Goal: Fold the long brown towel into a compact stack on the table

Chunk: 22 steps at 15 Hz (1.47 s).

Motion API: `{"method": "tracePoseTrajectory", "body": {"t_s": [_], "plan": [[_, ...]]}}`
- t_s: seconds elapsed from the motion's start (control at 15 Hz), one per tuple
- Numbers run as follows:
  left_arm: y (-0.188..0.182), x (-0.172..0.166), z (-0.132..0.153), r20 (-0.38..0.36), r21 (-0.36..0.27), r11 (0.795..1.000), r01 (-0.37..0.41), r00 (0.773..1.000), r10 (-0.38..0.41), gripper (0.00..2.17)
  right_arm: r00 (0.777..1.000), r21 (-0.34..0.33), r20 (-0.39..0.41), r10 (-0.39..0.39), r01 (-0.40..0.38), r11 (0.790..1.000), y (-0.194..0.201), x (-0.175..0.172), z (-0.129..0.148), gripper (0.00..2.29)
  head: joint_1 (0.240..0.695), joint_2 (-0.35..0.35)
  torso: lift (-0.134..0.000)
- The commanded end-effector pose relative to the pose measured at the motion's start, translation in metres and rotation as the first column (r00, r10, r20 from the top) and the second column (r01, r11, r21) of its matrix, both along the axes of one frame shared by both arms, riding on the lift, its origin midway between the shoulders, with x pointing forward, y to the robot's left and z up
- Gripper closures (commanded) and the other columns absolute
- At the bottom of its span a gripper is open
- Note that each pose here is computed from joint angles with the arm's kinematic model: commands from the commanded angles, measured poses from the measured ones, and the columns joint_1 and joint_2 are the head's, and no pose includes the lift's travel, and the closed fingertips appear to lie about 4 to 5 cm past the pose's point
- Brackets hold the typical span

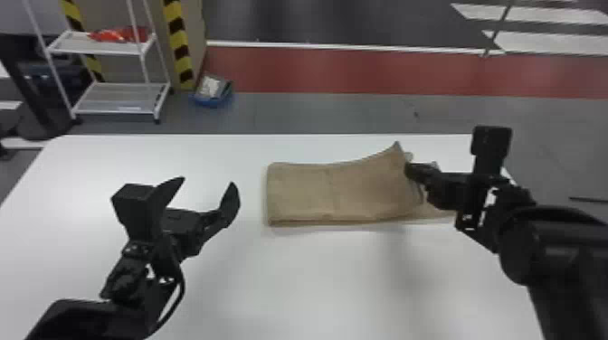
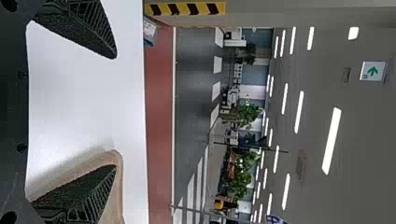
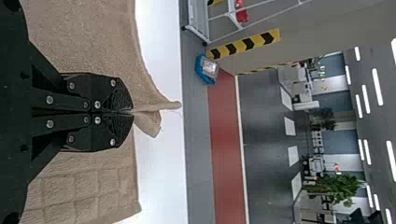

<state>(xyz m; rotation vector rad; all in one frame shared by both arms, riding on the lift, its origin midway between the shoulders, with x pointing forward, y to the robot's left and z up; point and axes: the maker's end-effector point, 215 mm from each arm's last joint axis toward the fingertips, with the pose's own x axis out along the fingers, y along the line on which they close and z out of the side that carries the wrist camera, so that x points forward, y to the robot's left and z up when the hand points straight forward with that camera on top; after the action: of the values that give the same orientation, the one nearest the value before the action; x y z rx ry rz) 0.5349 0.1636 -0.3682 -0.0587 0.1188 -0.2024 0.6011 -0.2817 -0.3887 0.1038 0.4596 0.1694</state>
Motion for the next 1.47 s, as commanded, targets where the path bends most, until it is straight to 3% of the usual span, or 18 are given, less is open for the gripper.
{"method": "tracePoseTrajectory", "body": {"t_s": [0.0, 0.27, 0.4, 0.67, 0.87, 1.13, 1.4], "plan": [[-0.009, -0.001, -0.003, -0.005, 0.005, 1.0, 0.015, 1.0, -0.015, 0.04, 1.0, 0.007, -0.015, -0.003, 0.003, 1.0, -0.001, -0.002, -0.009, 1.21, 0.695, -0.11, -0.121], [-0.003, 0.002, -0.006, -0.019, 0.016, 1.0, 0.004, 1.0, -0.004, 0.04, 0.997, 0.036, 0.039, -0.064, 0.063, 0.997, -0.04, 0.004, 0.042, 1.21, 0.695, -0.127, -0.121], [-0.001, -0.001, -0.011, -0.037, 0.031, 0.999, 0.007, 0.999, -0.006, 0.04, 0.995, 0.054, 0.037, -0.089, 0.087, 0.995, -0.064, 0.009, 0.055, 1.21, 0.695, -0.14, -0.121], [-0.011, -0.001, -0.011, -0.043, 0.029, 0.999, 0.026, 0.999, -0.025, 0.04, 0.992, 0.007, -0.088, -0.093, 0.094, 0.996, -0.066, -0.002, -0.011, 1.21, 0.695, -0.179, -0.121], [-0.012, 0.001, -0.01, -0.044, 0.035, 0.999, 0.029, 0.999, -0.028, 0.04, 0.991, 0.01, -0.091, -0.1, 0.101, 0.995, -0.068, -0.004, -0.008, 1.21, 0.695, -0.187, -0.121], [-0.016, 0.0, -0.017, -0.068, 0.052, 0.998, 0.04, 0.997, -0.036, 0.04, 0.991, 0.027, -0.016, -0.135, 0.136, 0.99, -0.092, 0.004, 0.046, 1.21, 0.695, -0.191, -0.121], [-0.025, -0.005, -0.017, -0.069, 0.058, 0.997, 0.056, 0.996, -0.052, 0.04, 0.984, -0.019, -0.083, -0.158, 0.156, 0.987, -0.109, 0.003, 0.007, 1.19, 0.695, -0.22, -0.121]]}}
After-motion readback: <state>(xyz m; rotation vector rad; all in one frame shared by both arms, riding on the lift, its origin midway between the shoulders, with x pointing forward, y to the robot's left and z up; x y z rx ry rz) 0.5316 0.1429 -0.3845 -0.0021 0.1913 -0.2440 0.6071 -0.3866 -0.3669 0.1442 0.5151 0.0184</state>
